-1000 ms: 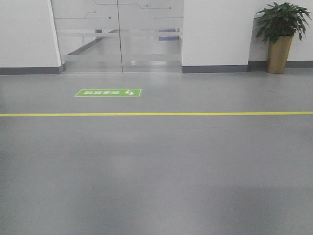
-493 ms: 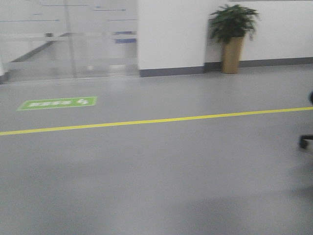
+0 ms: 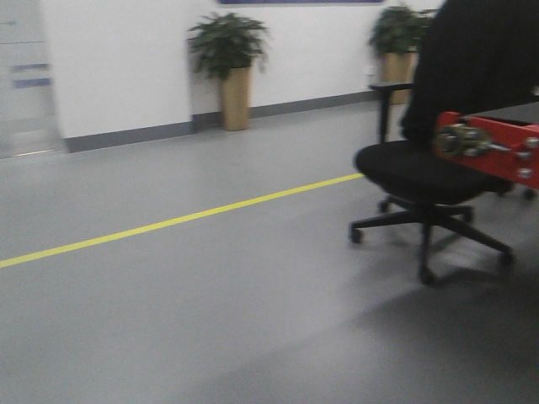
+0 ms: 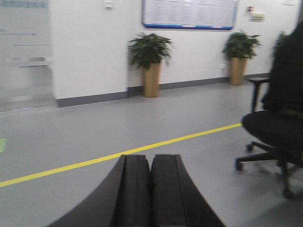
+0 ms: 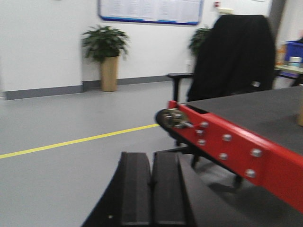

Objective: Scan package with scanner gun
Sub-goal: 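Turn the base toward the red table and approach it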

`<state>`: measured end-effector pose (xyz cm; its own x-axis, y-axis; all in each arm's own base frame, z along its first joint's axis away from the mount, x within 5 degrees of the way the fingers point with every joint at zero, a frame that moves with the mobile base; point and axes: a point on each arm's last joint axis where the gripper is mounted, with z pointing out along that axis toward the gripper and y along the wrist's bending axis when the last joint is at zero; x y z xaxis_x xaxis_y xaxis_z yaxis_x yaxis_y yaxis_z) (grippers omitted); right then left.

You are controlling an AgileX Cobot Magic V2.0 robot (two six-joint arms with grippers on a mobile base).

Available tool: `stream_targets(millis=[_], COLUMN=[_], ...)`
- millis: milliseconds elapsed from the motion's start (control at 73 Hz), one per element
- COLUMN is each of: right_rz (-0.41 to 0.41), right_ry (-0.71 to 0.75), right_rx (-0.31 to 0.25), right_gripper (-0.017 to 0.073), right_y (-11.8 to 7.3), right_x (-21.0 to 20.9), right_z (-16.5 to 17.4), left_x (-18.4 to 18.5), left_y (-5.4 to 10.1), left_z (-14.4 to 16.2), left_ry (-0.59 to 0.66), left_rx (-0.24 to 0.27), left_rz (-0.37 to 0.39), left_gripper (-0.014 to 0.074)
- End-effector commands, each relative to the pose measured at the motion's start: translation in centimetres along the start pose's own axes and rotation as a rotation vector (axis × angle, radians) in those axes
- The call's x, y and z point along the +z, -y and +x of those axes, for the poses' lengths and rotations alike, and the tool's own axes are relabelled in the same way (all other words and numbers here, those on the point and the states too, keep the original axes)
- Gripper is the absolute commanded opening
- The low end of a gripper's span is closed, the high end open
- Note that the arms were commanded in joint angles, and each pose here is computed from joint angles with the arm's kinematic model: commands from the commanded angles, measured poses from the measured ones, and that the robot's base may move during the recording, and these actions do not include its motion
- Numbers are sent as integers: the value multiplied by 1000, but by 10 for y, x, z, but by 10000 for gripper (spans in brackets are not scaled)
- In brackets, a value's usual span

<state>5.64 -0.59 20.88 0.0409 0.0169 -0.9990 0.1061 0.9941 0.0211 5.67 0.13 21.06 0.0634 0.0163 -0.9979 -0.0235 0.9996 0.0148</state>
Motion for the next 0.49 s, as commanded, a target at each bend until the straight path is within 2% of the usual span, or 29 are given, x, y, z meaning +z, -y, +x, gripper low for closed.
stream_targets(millis=[0,480], right_rz=[5,5], right_ry=[20,20], right_rx=[-3,-3], right_gripper=[-154,-154], right_y=[0,0], right_x=[0,0], right_z=[-2,-2], left_x=[0,0], left_y=[0,0], left_z=[-3,-3], left_ry=[23,23], left_rx=[-4,-4], left_rz=[-2,-2], left_gripper=[-111,-111])
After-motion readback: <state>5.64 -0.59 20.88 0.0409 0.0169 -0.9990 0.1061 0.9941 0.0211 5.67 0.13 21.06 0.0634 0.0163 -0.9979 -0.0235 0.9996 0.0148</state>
